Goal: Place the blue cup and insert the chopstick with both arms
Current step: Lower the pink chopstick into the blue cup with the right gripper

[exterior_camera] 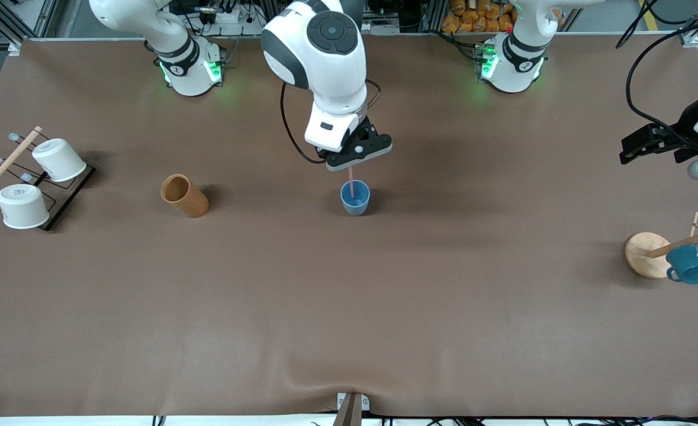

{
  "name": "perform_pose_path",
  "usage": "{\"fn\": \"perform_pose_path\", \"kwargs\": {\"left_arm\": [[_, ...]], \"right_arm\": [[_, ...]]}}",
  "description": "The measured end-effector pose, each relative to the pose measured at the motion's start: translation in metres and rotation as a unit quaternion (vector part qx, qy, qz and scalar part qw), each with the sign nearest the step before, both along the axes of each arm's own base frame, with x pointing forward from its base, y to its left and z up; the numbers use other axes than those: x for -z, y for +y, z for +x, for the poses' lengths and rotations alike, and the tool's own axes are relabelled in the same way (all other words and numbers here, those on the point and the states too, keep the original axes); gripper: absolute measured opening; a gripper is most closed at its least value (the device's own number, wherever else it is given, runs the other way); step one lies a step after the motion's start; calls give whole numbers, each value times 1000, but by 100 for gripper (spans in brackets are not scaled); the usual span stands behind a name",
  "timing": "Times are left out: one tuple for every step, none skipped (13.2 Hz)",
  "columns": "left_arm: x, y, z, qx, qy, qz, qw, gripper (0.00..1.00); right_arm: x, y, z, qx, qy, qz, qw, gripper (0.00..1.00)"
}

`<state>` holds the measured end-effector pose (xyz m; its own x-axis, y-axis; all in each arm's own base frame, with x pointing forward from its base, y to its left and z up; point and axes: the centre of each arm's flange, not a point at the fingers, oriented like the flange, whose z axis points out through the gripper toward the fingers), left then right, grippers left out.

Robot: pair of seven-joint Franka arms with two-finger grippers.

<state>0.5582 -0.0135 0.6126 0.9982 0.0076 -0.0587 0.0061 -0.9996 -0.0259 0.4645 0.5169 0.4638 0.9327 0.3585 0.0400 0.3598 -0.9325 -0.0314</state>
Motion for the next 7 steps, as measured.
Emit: {"fn": "perform_pose_path", "kwargs": {"left_arm": [[1, -1, 0, 1, 1, 0, 1000, 100], [1, -1, 0, 1, 1, 0, 1000, 100], [1, -2, 0, 2, 0, 0, 1000, 100], [1, -3, 1, 3, -1, 0, 1000, 100], [1, -5, 1, 5, -2, 0, 1000, 100], [1, -7, 1, 7, -3, 0, 1000, 100], [2, -10, 1, 9, -2, 0, 1000, 100]], "right_arm": [[3, 0, 0, 0, 1, -2, 1000, 9], [8, 1, 1, 0, 3, -3, 1000, 9], [13, 3, 3, 0, 2, -3, 1000, 9], [20, 5, 4, 0, 3, -3, 1000, 9], [28, 7, 6, 1, 3, -2, 1000, 9], [36, 10, 8, 1, 2, -1, 1000, 9], [44, 11, 9, 1, 4, -2, 1000, 9]]}}
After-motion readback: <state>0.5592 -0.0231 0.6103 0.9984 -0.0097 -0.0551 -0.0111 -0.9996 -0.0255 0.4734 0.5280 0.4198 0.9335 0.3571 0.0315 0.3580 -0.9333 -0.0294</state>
